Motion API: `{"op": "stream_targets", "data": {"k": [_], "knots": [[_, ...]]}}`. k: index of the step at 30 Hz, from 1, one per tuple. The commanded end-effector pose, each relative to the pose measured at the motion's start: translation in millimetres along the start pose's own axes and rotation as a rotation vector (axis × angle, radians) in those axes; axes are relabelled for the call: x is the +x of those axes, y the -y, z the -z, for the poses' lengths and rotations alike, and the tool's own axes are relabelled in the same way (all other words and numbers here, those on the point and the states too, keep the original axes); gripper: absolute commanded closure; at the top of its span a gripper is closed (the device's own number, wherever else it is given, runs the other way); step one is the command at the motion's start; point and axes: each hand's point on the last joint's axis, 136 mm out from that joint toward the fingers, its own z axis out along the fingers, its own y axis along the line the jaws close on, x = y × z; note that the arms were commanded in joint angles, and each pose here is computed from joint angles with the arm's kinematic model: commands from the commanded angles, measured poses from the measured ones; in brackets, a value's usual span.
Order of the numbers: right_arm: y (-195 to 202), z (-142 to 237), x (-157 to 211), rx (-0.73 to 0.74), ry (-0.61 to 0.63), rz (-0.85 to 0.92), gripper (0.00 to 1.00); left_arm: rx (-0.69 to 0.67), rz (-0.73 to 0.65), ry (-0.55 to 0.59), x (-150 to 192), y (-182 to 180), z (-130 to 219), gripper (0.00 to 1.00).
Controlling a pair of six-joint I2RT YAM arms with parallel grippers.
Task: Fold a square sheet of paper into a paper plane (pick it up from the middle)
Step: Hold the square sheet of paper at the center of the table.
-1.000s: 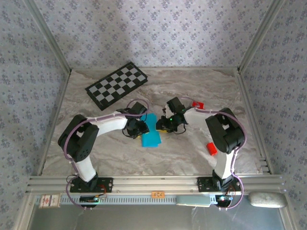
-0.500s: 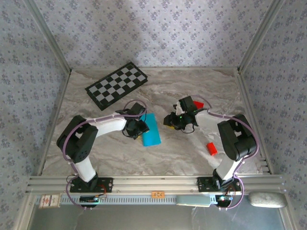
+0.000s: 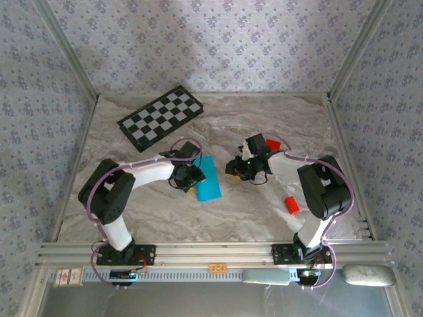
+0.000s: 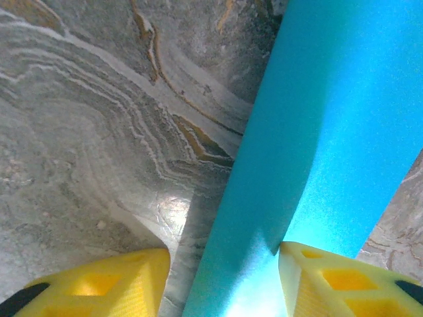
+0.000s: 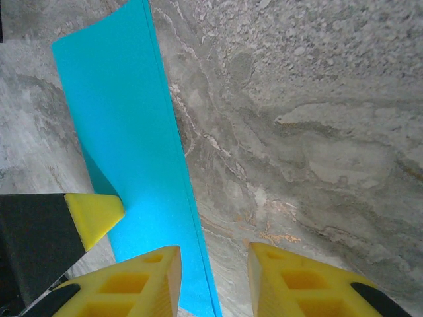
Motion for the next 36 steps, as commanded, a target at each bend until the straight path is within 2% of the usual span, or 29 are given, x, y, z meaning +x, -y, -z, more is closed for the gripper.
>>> {"op": "stream_targets", "data": {"k": [1,15,27,36], "knots": [[4.8,-4.4,5.3,-0.003,-0.025,-0.006,0.67,-0.192,0.056,-0.024,6.0,-54.6,-23.5,0.50],[6.4,-7.3,6.8,-0.004,-0.037,-0.002,0.68,-0.221,0.070,-0.055,11.3,-59.1,-34.7,0.48],[-28.3,-18.8,15.5,-0.077,-0.092,0.131,0.72,-0.226,0.051,-0.071,14.9,-59.0,-39.6,0.48],[-38.2,-41.5,19.3,-0.051,-0.146,0.160,0.77,-0.226,0.040,-0.078,16.0,-58.8,-42.0,0.47]]}}
